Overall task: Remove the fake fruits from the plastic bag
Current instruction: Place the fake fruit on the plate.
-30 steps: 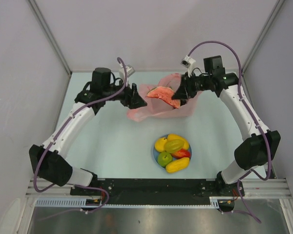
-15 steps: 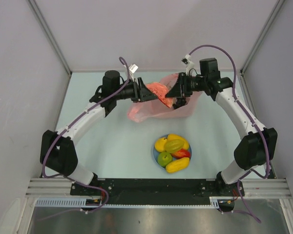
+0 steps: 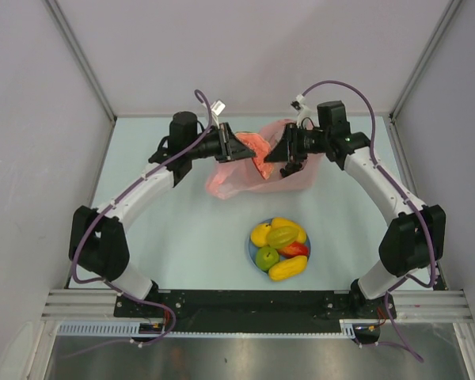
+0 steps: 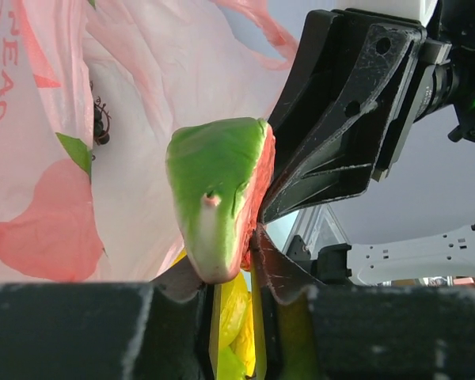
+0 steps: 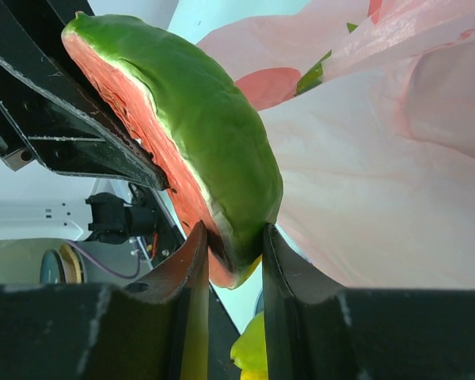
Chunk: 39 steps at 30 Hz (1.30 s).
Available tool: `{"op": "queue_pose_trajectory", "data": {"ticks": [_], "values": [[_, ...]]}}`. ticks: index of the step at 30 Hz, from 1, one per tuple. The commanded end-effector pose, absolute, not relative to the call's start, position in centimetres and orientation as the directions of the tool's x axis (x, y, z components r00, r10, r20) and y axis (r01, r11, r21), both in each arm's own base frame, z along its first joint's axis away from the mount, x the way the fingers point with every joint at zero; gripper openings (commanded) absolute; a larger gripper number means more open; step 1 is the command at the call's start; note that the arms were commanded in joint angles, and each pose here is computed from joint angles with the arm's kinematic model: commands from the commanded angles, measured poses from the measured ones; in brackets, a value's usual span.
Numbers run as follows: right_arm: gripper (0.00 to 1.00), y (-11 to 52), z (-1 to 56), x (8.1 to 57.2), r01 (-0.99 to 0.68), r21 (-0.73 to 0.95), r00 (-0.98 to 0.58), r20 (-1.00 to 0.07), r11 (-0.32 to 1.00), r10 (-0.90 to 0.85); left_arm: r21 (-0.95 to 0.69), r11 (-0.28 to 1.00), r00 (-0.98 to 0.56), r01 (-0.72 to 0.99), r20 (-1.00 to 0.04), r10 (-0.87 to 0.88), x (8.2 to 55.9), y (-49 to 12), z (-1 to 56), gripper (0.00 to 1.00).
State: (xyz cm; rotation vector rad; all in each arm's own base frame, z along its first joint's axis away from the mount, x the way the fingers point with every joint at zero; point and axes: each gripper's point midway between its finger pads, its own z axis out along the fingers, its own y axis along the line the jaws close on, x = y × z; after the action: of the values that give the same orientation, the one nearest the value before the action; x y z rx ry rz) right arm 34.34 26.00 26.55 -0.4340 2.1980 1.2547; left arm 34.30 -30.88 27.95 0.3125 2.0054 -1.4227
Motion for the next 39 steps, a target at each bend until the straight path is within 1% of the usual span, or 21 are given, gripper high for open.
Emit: {"op": "queue_pose_trajectory", "data": {"ticks": [1, 4, 5, 8, 9, 10, 12, 13, 14, 15, 16, 18, 19, 21, 22, 25, 28, 29, 30, 34, 39], "values": [[0.12, 28.4, 27.8, 32.3, -0.597, 0.661, -0.756, -0.654, 0.454, -0.042, -0.677, 0.358, -0.664, 0.643, -0.726, -0.181, 35.5, -31.5, 30.9, 0.10], [0.34, 27.9, 28.5, 32.5, -0.601, 0.654, -0.747, -0.664, 0.460, -0.032, -0.640, 0.376, -0.638, 0.670, -0.755, -0.149, 35.9, -31.1, 30.7, 0.00], [0.64, 27.0, 28.9, 33.2, -0.594, 0.641, -0.739, -0.674, 0.487, -0.013, -0.638, 0.361, -0.639, 0.680, -0.757, -0.135, 35.6, -30.9, 30.9, 0.00], [0.99, 22.2, 29.1, 35.2, -0.520, 0.616, -0.744, -0.667, 0.592, 0.040, -0.597, 0.382, -0.624, 0.705, -0.779, -0.067, 35.5, -29.4, 30.8, 0.00], [0.99, 20.7, 29.3, 35.7, -0.499, 0.623, -0.747, -0.661, 0.603, 0.065, -0.582, 0.401, -0.625, 0.708, -0.780, -0.029, 34.8, -28.7, 30.9, 0.00], [1.00, 18.0, 29.4, 36.5, -0.452, 0.634, -0.752, -0.649, 0.628, 0.114, -0.493, 0.403, -0.550, 0.771, -0.835, 0.030, 34.5, -28.3, 30.9, 0.00], [1.00, 15.7, 31.2, 36.9, -0.467, 0.629, -0.720, -0.679, 0.621, 0.147, -0.433, 0.410, -0.513, 0.802, -0.852, 0.103, 32.7, -27.4, 31.0, 0.00], [1.00, 14.3, 31.9, 36.9, -0.470, 0.638, -0.712, -0.683, 0.610, 0.166, -0.351, 0.402, -0.442, 0.846, -0.882, 0.160, 32.3, -27.1, 30.8, 0.00], [1.00, 12.9, 32.3, 37.3, -0.481, 0.623, -0.690, -0.703, 0.617, 0.173, -0.345, 0.398, -0.452, 0.850, -0.866, 0.214, 31.1, -26.6, 29.9, 0.00], [1.00, 12.4, 32.9, 37.4, -0.492, 0.614, -0.675, -0.717, 0.617, 0.175, -0.297, 0.370, -0.403, 0.880, -0.880, 0.253, 29.7, -26.6, 30.3, 0.00], [1.00, 11.2, 33.3, 37.5, -0.497, 0.608, -0.658, -0.729, 0.620, 0.188, -0.195, 0.325, -0.301, 0.925, -0.899, 0.318, 29.1, -26.3, 29.9, 0.00], [1.00, 10.5, 33.5, 37.3, -0.512, 0.586, -0.630, -0.753, 0.628, 0.189, -0.136, 0.245, -0.230, 0.960, -0.882, 0.412, 25.9, -26.0, 28.7, 0.00], [1.00, 10.3, 34.0, 37.4, -0.532, 0.566, -0.603, -0.776, 0.630, 0.188, -0.047, 0.186, -0.128, 0.981, -0.882, 0.453, 25.3, -25.9, 28.5, 0.00], [1.00, 9.8, 34.5, 37.1, -0.538, 0.546, -0.575, -0.795, 0.642, 0.194, 0.000, 0.113, -0.060, 0.994, -0.850, 0.523, 23.1, -26.1, 27.5, 0.00], [1.00, 9.9, 34.1, 36.9, -0.534, 0.551, -0.580, -0.791, 0.641, 0.196, 0.076, 0.048, 0.036, 0.996, -0.831, 0.555, 22.8, -26.1, 27.2, 0.00], [1.00, 9.7, 33.8, 36.4, -0.531, 0.536, -0.570, -0.799, 0.656, 0.192, 0.158, -0.117, 0.196, 0.981, -0.757, 0.623, 20.7, -27.1, 25.9, 0.00], [1.00, 9.0, 32.9, 36.4, -0.487, 0.524, -0.573, -0.795, 0.699, 0.198, 0.181, -0.223, 0.284, 0.958, -0.717, 0.637, 19.2, -28.9, 25.7, 0.00], [1.00, 8.8, 32.6, 36.4, -0.476, 0.527, -0.578, -0.791, 0.704, 0.201, 0.114, -0.256, 0.262, 0.960, -0.688, 0.676, 18.8, -29.4, 24.1, 0.00], [1.00, 8.3, 32.4, 36.5, -0.461, 0.527, -0.579, -0.788, 0.714, 0.209, 0.119, -0.291, 0.291, 0.949, -0.686, 0.667, 18.1, -30.6, 25.1, 0.00], [1.00, 6.6, 32.2, 36.6, -0.416, 0.511, -0.571, -0.791, 0.752, 0.222, -0.035, -0.272, 0.192, 0.962, -0.622, 0.759, 17.0, -32.5, 24.1, 0.00], [1.00, 6.0, 31.2, 36.1, -0.391, 0.488, -0.577, -0.791, 0.780, 0.206, -0.015, -0.252, 0.196, 0.968, -0.584, 0.788, 15.0, -34.6, 25.1, 0.00]]}}
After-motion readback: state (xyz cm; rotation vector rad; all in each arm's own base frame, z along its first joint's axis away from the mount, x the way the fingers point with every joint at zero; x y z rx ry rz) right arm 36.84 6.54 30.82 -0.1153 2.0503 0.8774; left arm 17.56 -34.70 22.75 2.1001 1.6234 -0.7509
